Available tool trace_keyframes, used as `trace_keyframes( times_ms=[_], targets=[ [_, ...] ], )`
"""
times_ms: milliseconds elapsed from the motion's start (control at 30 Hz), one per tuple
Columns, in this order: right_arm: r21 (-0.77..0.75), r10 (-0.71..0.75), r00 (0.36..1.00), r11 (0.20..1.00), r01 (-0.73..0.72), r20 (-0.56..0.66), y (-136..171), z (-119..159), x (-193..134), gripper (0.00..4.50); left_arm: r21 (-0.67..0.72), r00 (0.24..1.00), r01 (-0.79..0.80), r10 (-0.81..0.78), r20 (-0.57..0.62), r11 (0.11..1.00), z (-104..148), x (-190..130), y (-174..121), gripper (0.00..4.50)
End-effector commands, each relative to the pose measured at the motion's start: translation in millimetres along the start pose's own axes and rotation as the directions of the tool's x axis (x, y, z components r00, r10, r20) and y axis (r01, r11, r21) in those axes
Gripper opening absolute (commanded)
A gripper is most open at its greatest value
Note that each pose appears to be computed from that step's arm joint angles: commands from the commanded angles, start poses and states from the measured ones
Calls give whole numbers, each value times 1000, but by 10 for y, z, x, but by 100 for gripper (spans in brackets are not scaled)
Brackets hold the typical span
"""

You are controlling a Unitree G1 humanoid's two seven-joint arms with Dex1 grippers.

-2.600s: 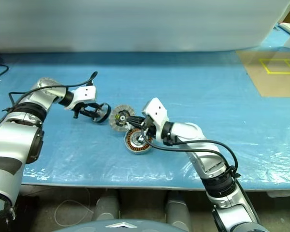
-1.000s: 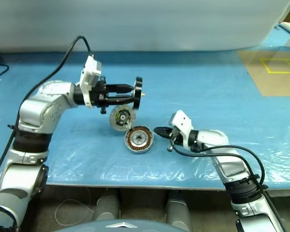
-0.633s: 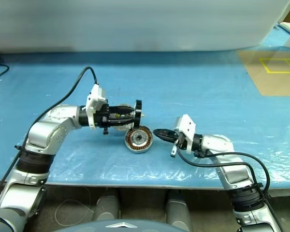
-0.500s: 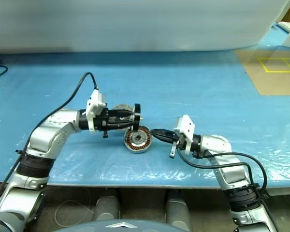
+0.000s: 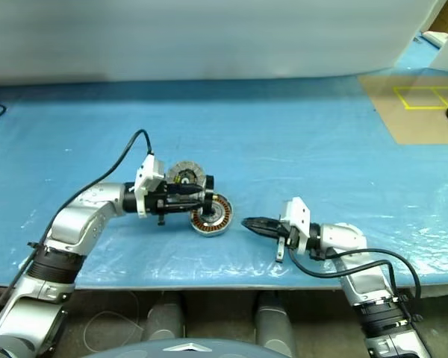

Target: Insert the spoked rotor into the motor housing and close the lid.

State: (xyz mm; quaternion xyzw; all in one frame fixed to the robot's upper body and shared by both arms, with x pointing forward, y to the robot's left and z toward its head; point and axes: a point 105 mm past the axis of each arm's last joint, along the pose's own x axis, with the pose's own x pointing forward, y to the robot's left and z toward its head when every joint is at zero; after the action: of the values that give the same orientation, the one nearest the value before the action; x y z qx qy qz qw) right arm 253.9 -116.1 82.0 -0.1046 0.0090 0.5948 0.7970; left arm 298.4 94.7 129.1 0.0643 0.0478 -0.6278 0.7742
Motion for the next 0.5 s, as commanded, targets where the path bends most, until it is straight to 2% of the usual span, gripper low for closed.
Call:
trace_keyframes(
  times_ms=[33, 500],
  targets=[
    [-51, -22, 999, 998, 23, 26, -56, 110, -25, 0, 23, 1000, 20, -20, 3, 1000, 27, -8, -32, 150],
    [-61, -41, 999, 997, 42, 19, -94, 127, -12, 0, 81, 992, 30, -20, -124, 996, -38, -68, 33, 150]
  ],
)
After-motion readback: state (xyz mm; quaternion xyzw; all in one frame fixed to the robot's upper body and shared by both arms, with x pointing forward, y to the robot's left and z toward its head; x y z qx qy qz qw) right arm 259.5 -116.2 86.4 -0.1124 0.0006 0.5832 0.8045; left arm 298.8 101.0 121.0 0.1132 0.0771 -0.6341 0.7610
